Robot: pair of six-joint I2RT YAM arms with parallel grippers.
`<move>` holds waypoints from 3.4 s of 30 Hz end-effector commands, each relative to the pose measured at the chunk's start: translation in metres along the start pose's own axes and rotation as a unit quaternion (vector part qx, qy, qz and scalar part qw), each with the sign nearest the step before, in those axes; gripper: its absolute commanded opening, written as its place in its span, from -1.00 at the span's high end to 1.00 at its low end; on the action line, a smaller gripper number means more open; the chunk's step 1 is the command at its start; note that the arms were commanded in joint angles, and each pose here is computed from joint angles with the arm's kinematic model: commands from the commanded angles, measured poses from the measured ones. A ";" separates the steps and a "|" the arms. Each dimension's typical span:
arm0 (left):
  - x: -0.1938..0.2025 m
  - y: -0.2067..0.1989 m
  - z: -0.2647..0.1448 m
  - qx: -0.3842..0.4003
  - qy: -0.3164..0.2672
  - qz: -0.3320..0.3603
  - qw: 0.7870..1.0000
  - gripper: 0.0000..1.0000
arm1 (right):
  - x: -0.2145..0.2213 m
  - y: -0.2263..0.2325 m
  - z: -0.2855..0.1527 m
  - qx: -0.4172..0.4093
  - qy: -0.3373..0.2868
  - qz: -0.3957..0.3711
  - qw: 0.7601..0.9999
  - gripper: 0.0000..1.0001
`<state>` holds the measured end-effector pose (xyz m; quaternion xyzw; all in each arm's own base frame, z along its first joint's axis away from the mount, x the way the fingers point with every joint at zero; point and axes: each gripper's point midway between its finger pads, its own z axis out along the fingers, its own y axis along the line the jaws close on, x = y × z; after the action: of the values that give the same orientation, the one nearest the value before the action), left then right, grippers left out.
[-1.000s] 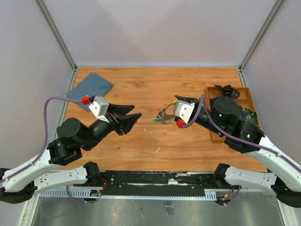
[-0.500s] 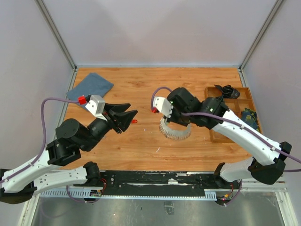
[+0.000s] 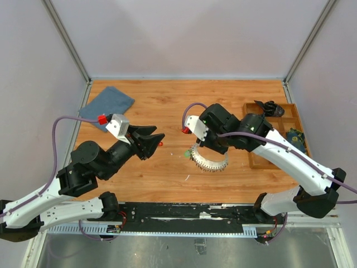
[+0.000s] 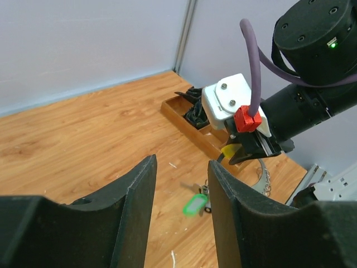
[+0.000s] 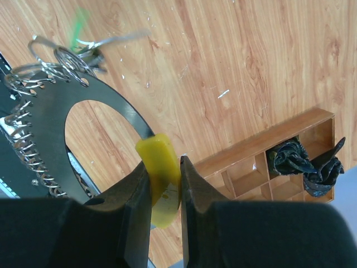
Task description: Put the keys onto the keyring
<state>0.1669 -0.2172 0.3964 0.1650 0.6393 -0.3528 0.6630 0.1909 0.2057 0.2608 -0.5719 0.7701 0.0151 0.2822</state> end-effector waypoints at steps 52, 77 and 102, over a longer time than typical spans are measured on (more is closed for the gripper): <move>0.031 -0.059 0.037 0.057 -0.095 0.040 0.993 0.51 | -0.049 -0.004 -0.093 -0.169 -0.277 0.137 0.936 0.99; -0.008 -0.110 0.013 0.006 -0.194 0.184 0.963 0.22 | -0.057 0.025 -0.125 -0.197 -0.380 0.044 0.903 0.99; -0.020 -0.152 0.000 0.026 -0.235 0.246 0.940 0.40 | -0.059 0.038 -0.136 -0.215 -0.411 0.022 0.886 0.99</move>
<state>0.0632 -0.3291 0.4274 0.2890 0.3995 -0.2136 0.8433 0.1209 0.2212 0.3818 -0.5349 0.6010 0.4041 0.4353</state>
